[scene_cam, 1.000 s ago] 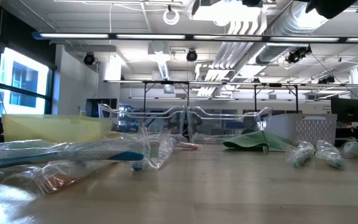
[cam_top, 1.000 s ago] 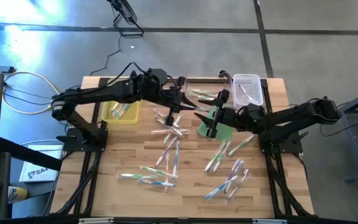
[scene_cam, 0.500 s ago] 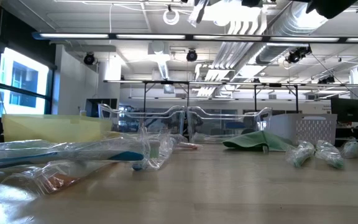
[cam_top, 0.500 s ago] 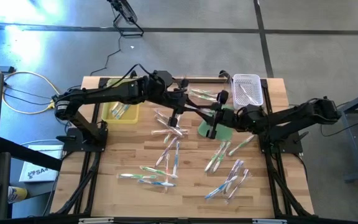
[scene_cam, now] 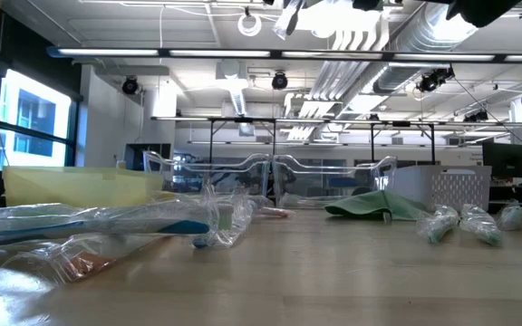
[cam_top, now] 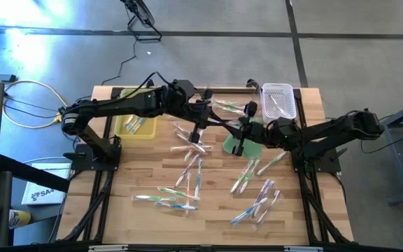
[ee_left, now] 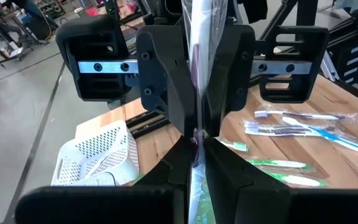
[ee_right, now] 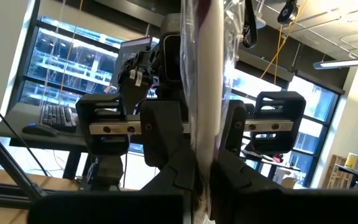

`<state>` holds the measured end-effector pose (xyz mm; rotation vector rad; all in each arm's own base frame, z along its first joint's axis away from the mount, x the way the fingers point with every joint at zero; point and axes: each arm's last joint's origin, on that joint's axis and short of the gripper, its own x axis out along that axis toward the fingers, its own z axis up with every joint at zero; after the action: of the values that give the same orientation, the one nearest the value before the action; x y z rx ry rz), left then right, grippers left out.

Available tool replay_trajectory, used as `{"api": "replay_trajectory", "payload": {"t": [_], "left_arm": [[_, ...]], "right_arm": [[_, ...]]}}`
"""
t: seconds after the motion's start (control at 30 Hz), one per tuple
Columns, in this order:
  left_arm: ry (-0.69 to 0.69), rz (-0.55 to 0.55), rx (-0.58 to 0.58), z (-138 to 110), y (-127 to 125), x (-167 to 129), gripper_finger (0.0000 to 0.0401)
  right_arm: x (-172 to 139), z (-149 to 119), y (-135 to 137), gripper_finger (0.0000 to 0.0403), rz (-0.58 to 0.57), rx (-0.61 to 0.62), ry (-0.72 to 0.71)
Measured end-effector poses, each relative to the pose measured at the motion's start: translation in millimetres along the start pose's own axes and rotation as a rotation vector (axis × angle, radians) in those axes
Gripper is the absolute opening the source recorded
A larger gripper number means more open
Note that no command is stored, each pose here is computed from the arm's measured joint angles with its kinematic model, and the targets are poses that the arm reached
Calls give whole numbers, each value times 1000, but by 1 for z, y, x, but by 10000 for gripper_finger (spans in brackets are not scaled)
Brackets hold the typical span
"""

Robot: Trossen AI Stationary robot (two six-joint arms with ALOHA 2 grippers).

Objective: Pick & Place Toothbrushes
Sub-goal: Put the purple toothbrush into the white bin

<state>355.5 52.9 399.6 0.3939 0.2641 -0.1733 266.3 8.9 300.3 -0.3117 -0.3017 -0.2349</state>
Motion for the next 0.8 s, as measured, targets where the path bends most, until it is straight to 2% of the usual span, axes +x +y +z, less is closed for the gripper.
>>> {"api": "replay_trajectory", "payload": {"t": [0.13,0.33,0.5,0.67,0.8], "left_arm": [[0,0,24,0,0,0,45],[15,33,89,0,1,0,115],[24,63,134,5,8,-23,157],[59,113,114,6,21,-57,164],[68,157,105,7,28,-77,165]], "right_arm": [[0,0,0,12,0,9,0],[0,0,-1,12,-23,32,11],[-5,2,-6,12,-103,10,91],[-17,11,-16,12,-234,-13,191],[-31,17,-27,12,-444,-46,317]]}}
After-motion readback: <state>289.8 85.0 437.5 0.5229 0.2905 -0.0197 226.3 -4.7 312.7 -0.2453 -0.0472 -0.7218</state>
